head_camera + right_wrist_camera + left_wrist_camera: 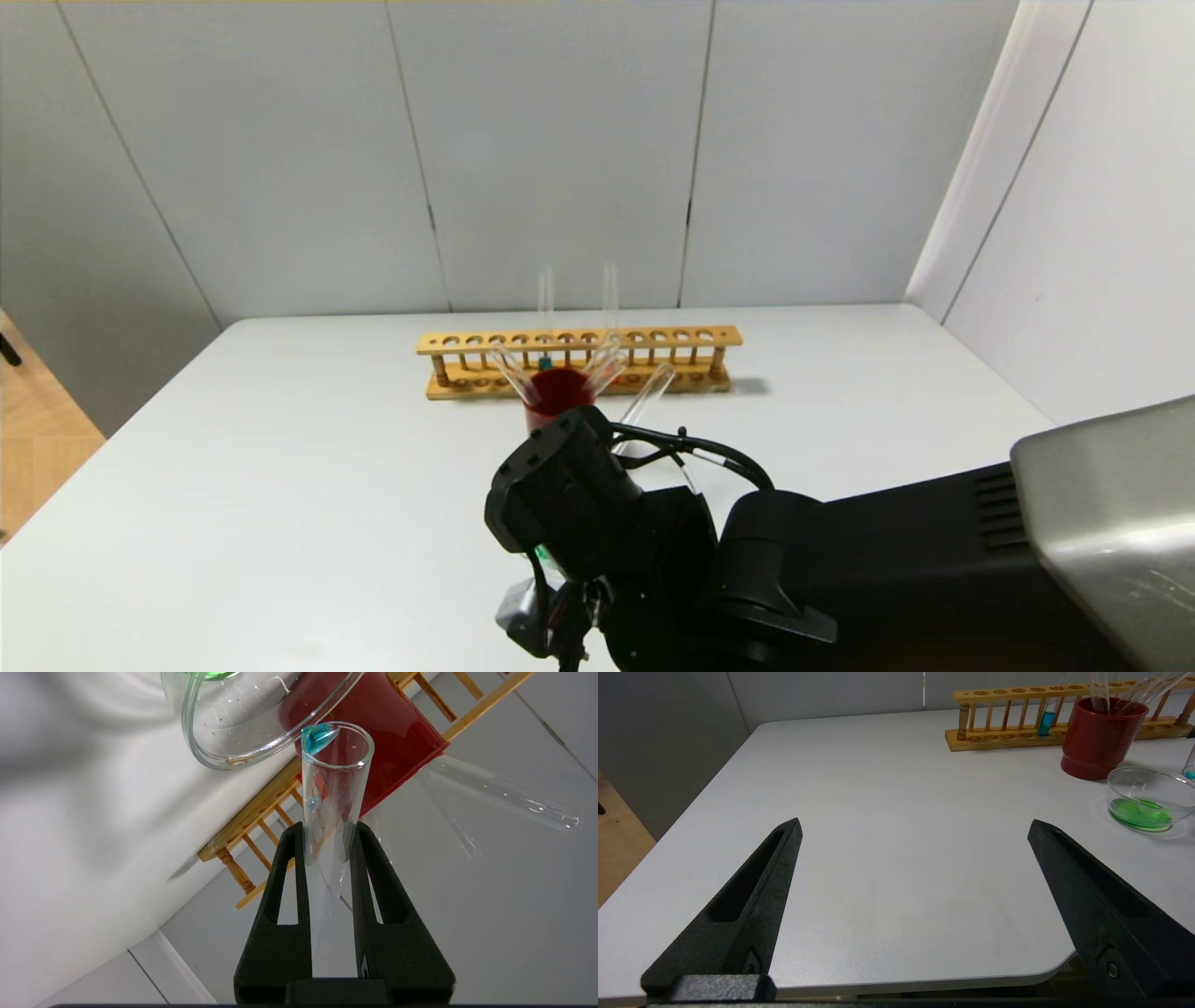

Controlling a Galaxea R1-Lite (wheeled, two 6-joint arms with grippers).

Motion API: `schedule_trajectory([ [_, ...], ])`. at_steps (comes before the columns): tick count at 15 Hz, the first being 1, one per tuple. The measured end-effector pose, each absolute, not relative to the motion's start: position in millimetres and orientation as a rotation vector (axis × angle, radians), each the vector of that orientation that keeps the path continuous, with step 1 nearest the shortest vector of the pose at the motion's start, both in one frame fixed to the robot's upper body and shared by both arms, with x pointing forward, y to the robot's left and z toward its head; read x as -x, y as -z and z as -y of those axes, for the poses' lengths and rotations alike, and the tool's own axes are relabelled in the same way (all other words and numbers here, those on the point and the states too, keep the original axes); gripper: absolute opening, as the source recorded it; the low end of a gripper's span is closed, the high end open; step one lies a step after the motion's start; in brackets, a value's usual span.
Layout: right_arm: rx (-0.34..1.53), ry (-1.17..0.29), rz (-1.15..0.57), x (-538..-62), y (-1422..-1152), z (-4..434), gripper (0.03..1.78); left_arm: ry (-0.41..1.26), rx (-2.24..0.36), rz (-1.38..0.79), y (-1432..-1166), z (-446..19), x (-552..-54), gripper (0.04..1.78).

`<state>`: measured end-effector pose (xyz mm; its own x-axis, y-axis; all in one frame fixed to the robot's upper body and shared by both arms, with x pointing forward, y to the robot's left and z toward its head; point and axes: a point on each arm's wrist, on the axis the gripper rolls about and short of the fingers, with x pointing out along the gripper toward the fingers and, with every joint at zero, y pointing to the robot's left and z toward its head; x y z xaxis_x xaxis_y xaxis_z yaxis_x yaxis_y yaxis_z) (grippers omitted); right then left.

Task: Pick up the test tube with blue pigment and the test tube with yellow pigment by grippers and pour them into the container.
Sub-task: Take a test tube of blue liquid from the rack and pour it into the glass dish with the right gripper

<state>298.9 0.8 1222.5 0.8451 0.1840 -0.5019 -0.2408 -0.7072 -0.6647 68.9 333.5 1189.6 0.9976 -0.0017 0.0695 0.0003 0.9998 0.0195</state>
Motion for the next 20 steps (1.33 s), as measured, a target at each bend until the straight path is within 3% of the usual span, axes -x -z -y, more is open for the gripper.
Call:
schedule_trajectory([
  [14,2.233,-0.702,-0.029,-298.4,-1223.5,-3.2,0.27,0.001,-0.02,0.07,-1189.6,-333.6,-68.9,1.71],
  [20,2.123,-0.66,-0.032,-301.4,-1232.6,-2.9,0.27,0.001,-0.02,0.07,-1189.6,-333.5,-68.9,1.71],
])
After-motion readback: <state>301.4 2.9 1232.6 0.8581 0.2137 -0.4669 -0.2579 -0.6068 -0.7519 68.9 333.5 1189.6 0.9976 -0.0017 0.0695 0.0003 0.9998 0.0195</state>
